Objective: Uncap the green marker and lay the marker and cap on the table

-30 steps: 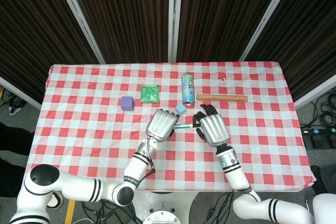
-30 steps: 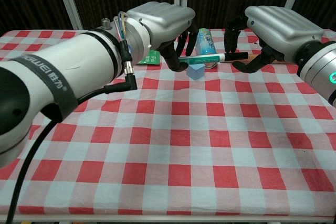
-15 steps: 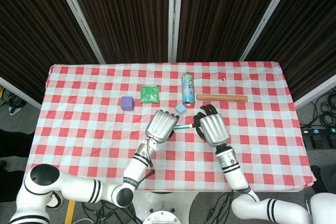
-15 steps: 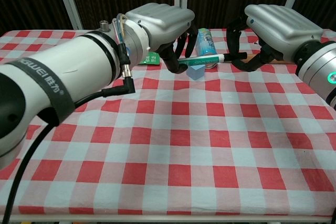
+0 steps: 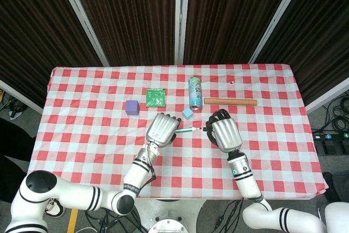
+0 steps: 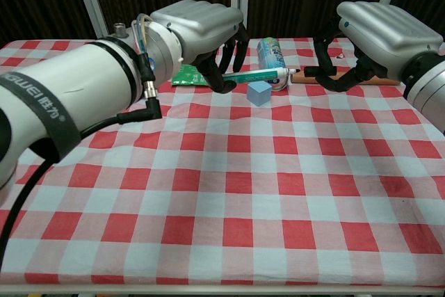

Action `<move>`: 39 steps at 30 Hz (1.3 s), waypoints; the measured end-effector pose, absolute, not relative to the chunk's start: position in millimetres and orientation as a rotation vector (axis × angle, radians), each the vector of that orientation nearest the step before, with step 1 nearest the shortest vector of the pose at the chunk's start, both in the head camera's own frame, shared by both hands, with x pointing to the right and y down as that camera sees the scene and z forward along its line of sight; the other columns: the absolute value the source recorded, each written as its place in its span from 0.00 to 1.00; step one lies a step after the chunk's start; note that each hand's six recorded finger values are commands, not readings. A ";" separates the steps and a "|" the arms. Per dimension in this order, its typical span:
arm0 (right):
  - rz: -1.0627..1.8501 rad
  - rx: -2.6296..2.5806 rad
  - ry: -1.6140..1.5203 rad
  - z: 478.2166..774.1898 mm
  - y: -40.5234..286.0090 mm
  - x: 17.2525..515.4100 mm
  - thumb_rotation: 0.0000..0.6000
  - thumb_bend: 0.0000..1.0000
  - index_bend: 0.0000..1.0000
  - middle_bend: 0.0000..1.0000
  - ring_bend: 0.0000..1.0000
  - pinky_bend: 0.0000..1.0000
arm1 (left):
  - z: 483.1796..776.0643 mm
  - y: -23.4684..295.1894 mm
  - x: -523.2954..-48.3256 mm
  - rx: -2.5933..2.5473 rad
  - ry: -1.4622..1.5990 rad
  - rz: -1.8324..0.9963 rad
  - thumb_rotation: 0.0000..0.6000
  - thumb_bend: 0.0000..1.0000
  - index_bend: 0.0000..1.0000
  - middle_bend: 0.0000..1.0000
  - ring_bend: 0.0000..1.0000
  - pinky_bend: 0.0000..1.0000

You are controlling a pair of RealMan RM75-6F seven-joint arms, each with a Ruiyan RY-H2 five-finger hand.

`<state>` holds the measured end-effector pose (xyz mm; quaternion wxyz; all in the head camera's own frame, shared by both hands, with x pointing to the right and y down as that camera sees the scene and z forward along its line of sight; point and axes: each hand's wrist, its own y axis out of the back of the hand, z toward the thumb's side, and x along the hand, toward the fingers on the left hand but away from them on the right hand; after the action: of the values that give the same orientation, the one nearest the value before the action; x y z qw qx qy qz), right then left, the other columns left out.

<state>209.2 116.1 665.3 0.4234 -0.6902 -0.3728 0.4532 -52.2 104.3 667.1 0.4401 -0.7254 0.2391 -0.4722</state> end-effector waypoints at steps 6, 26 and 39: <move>1.177 -1.727 -0.928 673.2 121.5 224.5 1.00 0.27 0.76 0.66 0.31 0.24 | 674.7 106.1 -71.9 -1.811 0.611 -1.197 1.00 0.44 0.59 0.60 0.55 0.58; 1.314 -1.738 -0.858 712.6 132.4 239.4 1.00 0.12 0.64 0.55 0.27 0.19 | 731.6 137.2 -118.7 -1.823 0.575 -1.219 1.00 0.44 0.59 0.60 0.55 0.58; 1.340 -1.746 -0.882 707.7 135.8 247.8 1.00 0.03 0.33 0.28 0.06 0.08 | 735.4 140.9 -122.7 -1.829 0.579 -1.215 1.00 0.44 0.59 0.60 0.55 0.58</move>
<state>247.8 135.8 707.7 0.3757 -0.6826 -0.3445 0.5237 -122.7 140.9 735.4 0.4217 -0.7304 0.2311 -0.4851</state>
